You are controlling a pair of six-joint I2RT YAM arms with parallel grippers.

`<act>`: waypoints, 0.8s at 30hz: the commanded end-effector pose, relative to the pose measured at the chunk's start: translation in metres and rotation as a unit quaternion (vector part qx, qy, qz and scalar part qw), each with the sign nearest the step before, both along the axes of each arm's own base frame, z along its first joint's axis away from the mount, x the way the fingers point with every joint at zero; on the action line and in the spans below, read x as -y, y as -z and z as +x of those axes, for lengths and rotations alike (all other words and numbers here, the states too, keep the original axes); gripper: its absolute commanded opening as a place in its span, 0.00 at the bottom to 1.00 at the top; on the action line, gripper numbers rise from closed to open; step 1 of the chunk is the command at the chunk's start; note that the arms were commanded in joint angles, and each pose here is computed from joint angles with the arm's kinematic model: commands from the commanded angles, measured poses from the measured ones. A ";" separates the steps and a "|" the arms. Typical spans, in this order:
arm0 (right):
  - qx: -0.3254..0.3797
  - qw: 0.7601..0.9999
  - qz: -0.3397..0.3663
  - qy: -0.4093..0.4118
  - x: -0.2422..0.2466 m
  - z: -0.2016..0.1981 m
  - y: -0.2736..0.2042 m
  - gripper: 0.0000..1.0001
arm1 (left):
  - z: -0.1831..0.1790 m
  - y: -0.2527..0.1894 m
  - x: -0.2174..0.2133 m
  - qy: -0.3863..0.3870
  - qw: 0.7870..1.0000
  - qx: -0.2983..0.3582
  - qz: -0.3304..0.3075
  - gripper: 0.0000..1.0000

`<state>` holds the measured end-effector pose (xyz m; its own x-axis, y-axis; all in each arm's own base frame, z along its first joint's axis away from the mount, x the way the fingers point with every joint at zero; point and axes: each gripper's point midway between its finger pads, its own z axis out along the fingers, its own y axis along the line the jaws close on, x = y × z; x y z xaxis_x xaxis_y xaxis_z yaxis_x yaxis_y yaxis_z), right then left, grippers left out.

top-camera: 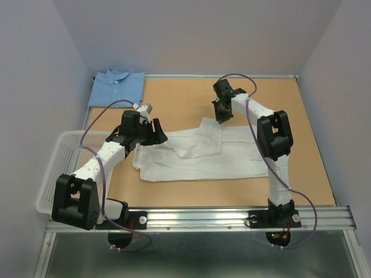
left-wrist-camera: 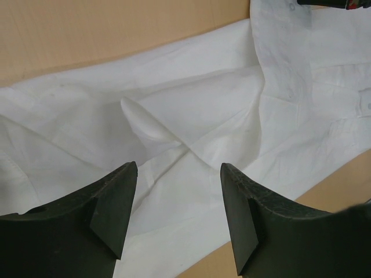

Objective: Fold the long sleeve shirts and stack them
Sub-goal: Fold the shirt

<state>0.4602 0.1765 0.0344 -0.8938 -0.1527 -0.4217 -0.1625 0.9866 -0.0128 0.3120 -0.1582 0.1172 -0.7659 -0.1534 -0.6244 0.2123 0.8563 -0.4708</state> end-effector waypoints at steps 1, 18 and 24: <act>0.069 0.997 0.029 0.032 -0.008 0.019 -0.070 0.01 | 0.003 -0.014 -0.007 -0.015 0.999 0.030 -0.007 0.70; 0.214 0.957 0.039 0.191 0.081 -0.028 -0.226 0.01 | 0.004 0.001 -0.015 -0.022 0.999 0.022 0.016 0.70; 0.245 0.947 0.055 0.199 0.086 -0.028 -0.255 0.01 | 0.008 0.012 -0.013 -0.038 0.999 0.004 0.007 0.68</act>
